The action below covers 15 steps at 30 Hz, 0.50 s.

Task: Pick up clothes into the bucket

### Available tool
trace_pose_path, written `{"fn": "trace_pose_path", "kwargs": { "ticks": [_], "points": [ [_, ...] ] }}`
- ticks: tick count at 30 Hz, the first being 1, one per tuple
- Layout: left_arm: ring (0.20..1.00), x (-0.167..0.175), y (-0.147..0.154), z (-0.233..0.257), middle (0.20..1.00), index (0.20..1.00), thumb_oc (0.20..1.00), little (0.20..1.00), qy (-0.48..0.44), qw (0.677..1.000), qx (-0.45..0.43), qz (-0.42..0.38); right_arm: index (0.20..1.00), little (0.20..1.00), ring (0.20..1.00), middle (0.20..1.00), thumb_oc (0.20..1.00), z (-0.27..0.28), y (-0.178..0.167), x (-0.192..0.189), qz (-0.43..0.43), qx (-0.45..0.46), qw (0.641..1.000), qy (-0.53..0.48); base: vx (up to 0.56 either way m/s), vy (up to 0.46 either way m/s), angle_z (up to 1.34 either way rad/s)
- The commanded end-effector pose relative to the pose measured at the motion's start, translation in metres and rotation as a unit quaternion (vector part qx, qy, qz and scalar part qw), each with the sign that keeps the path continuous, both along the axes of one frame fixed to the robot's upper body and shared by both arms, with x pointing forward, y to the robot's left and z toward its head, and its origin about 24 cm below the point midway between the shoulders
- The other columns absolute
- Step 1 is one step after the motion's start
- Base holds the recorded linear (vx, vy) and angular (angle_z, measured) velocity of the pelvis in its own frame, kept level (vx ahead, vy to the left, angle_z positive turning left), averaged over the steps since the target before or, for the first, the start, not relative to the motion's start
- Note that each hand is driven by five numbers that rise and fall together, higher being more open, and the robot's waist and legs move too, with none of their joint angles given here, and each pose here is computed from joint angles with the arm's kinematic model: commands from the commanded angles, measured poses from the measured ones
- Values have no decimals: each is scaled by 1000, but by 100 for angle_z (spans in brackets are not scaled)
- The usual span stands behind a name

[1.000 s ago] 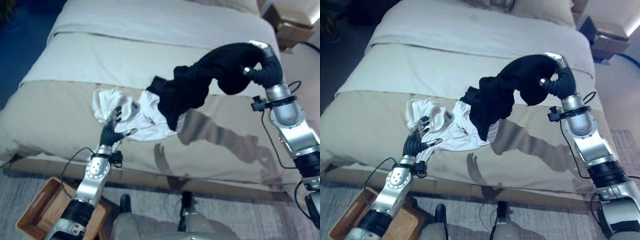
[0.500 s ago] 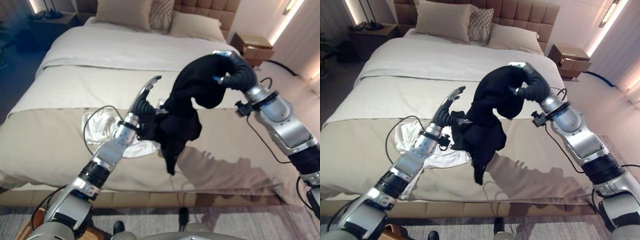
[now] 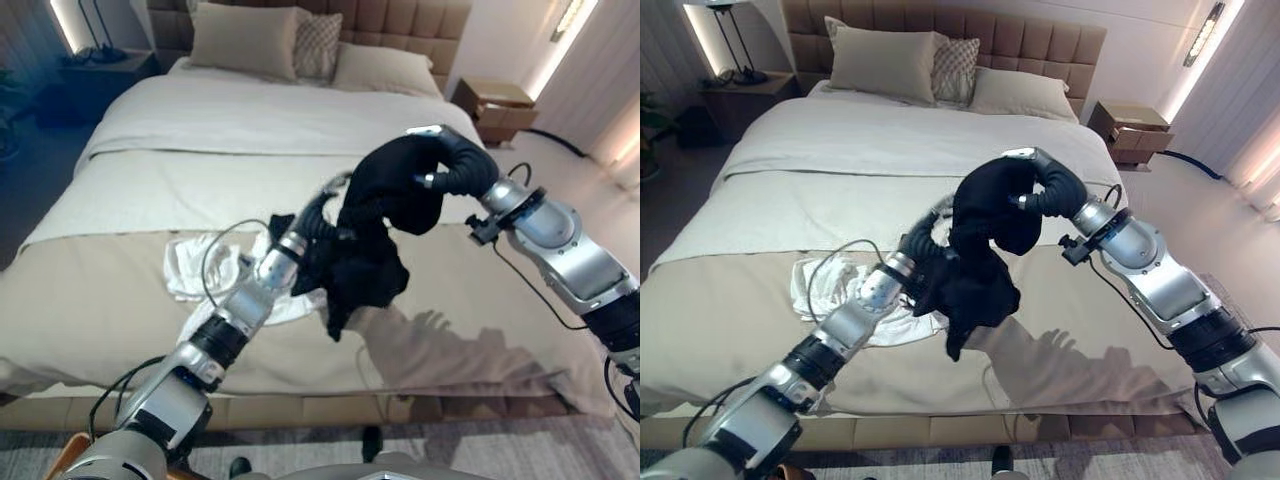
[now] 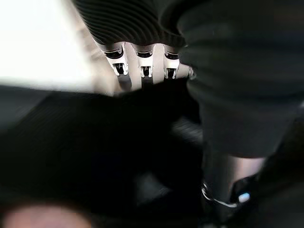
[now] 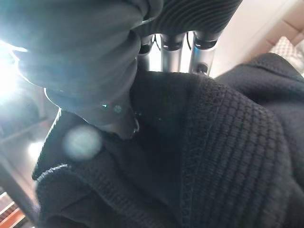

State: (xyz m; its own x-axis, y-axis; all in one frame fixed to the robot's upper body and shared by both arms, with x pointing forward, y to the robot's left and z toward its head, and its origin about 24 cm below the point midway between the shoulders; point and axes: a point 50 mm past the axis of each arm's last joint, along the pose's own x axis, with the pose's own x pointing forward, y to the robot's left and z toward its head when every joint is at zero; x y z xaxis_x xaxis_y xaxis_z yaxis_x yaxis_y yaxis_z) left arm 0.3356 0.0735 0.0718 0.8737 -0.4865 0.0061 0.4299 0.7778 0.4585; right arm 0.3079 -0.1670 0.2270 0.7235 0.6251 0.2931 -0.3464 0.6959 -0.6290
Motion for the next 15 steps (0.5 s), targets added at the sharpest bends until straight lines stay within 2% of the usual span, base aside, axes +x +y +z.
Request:
{"fn": "trace_pose_path", "kwargs": {
  "ticks": [1,2,3,5,9,15],
  "points": [
    [1000,13,-11,7,1000,1000,1000,1000,0,999,31,-19,200,200,200,200,200,57,15,-8,58,66,992,-86,0,0,0],
    [1000,12,-11,0,1000,1000,1000,1000,20,999,31,-20,200,200,200,200,200,59,15,-9,61,68,992,-89,0,0,0],
    [768,10,-11,-5,768,768,768,768,38,999,23,-27,200,200,200,200,200,62,16,-10,64,74,991,-93,17,11,-3],
    [200,7,-12,-12,200,200,200,200,77,996,-12,-39,200,200,200,200,200,64,19,-10,73,88,989,-96,0,0,0],
    [200,-5,-14,-23,200,200,200,200,157,980,-100,-77,200,200,200,200,200,63,24,-8,80,106,986,-96,14,5,-1],
    [200,-11,-4,-32,200,200,200,200,175,973,-140,-61,200,200,200,200,200,58,20,-5,64,116,986,-98,8,2,-5]
  ]
}}
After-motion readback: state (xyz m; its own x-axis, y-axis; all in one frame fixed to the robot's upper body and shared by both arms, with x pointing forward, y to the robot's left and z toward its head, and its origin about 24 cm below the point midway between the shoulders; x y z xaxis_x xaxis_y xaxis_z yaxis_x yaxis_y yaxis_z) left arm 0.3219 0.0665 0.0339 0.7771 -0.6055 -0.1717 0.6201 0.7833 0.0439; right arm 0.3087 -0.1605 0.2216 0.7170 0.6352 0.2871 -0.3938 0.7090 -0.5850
